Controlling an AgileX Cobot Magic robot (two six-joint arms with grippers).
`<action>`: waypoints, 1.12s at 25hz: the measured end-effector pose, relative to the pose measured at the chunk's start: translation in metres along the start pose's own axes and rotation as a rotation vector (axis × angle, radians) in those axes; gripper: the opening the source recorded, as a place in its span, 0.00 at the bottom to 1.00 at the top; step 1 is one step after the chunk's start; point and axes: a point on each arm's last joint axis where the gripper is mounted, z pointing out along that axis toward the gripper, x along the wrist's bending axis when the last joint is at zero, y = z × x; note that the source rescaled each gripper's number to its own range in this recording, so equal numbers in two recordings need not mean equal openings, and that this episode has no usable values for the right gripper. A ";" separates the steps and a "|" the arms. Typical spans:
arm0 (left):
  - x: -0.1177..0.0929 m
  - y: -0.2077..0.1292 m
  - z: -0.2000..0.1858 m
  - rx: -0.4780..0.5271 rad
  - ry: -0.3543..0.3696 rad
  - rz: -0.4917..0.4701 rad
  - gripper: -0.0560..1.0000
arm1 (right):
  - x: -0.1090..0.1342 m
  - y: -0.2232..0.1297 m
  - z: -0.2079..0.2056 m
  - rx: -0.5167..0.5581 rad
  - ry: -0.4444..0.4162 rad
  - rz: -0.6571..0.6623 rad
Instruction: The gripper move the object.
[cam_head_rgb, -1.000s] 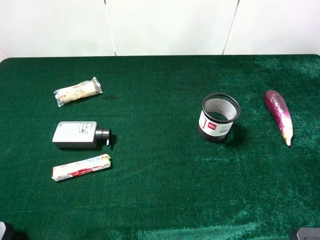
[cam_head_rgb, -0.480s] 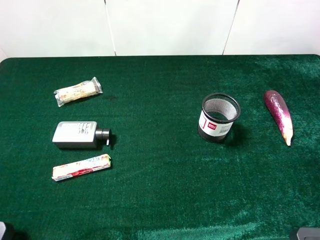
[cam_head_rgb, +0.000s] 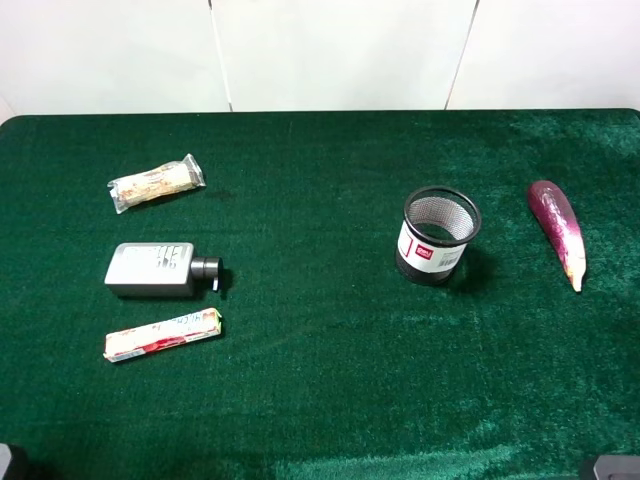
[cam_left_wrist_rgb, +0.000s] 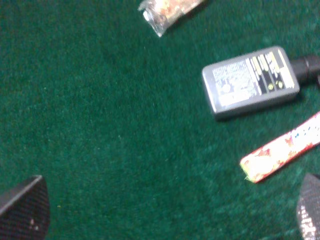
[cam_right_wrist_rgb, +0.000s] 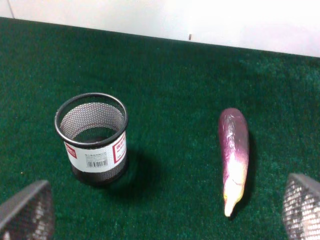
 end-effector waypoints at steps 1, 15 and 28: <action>0.003 0.007 0.004 0.029 -0.010 0.031 1.00 | 0.000 0.000 0.000 0.000 0.000 0.000; 0.015 0.089 0.081 0.307 -0.243 0.569 1.00 | 0.000 0.000 0.000 0.000 0.001 0.000; -0.023 0.122 0.175 0.495 -0.441 0.942 0.99 | 0.000 0.000 0.000 0.000 0.001 0.000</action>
